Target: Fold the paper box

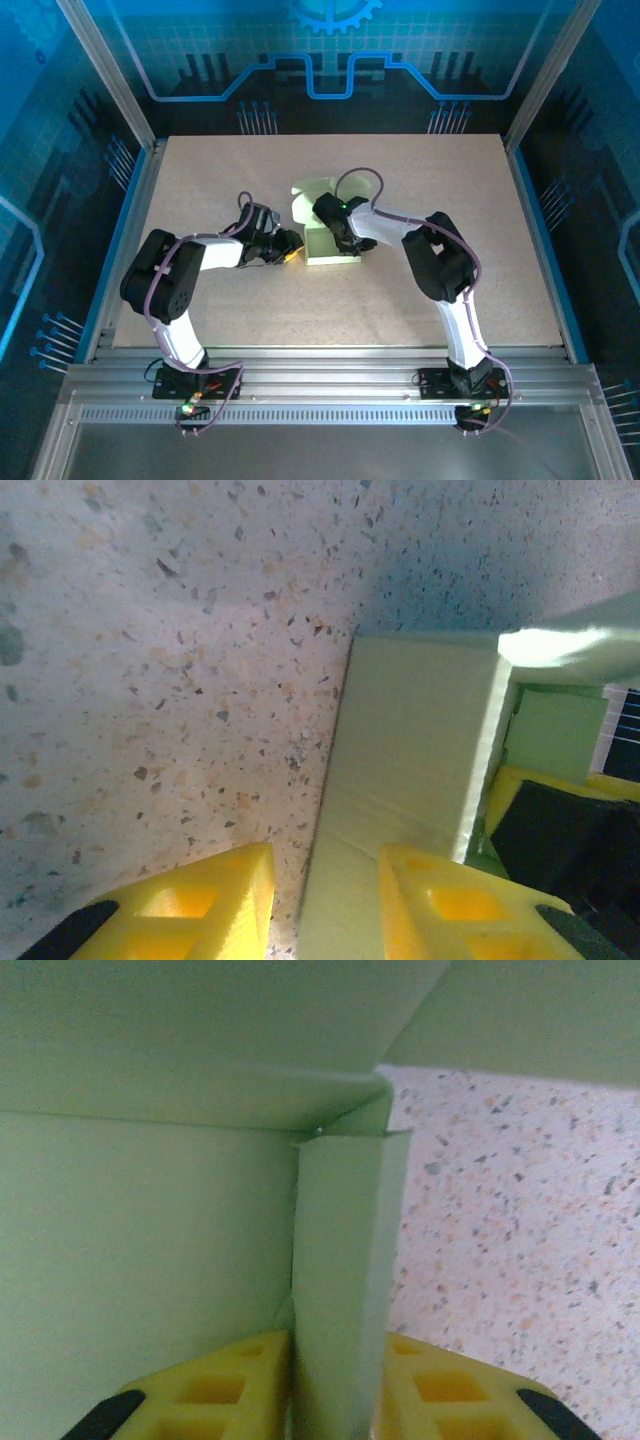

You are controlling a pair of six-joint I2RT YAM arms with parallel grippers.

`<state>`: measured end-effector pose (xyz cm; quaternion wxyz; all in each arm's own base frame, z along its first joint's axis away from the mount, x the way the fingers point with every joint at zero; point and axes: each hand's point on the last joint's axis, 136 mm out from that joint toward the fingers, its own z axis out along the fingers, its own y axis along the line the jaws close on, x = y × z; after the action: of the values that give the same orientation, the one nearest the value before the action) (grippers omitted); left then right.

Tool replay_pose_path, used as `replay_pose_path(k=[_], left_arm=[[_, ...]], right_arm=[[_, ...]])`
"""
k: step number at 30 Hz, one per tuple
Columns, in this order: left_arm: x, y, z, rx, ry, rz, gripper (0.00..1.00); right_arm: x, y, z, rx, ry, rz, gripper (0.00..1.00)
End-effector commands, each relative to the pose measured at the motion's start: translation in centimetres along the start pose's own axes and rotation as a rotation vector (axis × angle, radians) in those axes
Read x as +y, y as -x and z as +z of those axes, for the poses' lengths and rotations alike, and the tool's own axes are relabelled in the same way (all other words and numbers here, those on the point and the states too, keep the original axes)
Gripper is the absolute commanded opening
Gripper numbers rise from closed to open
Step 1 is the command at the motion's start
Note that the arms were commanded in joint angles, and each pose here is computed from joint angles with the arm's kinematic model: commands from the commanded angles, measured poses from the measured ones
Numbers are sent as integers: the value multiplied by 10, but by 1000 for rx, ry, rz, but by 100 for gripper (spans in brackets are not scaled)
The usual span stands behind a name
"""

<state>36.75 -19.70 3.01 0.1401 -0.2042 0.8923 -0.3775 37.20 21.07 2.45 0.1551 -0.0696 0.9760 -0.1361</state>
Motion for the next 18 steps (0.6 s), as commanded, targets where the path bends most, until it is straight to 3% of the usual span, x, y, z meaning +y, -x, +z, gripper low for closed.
replay_pose_path(k=[1, 7, 10, 14, 18], left_arm=[[-1, -2, -6, -5, 10, 8, 34], [-4, -1, -9, -11, 8, 17, 34], [-4, -1, -9, -10, 10, 17, 34], [-5, -1, -9, -11, 9, 18, 34], [-5, 0, -8, -10, 8, 19, 34]], right_arm=[[0, -4, -19, 18, 59, -11, 29], [-9, 1, -30, -8, 62, 13, 42], [-11, 3, -32, -15, 71, 24, 43], [-13, 1, -30, -2, 72, 31, 33], [-11, -7, -18, 41, 67, 17, 30]])
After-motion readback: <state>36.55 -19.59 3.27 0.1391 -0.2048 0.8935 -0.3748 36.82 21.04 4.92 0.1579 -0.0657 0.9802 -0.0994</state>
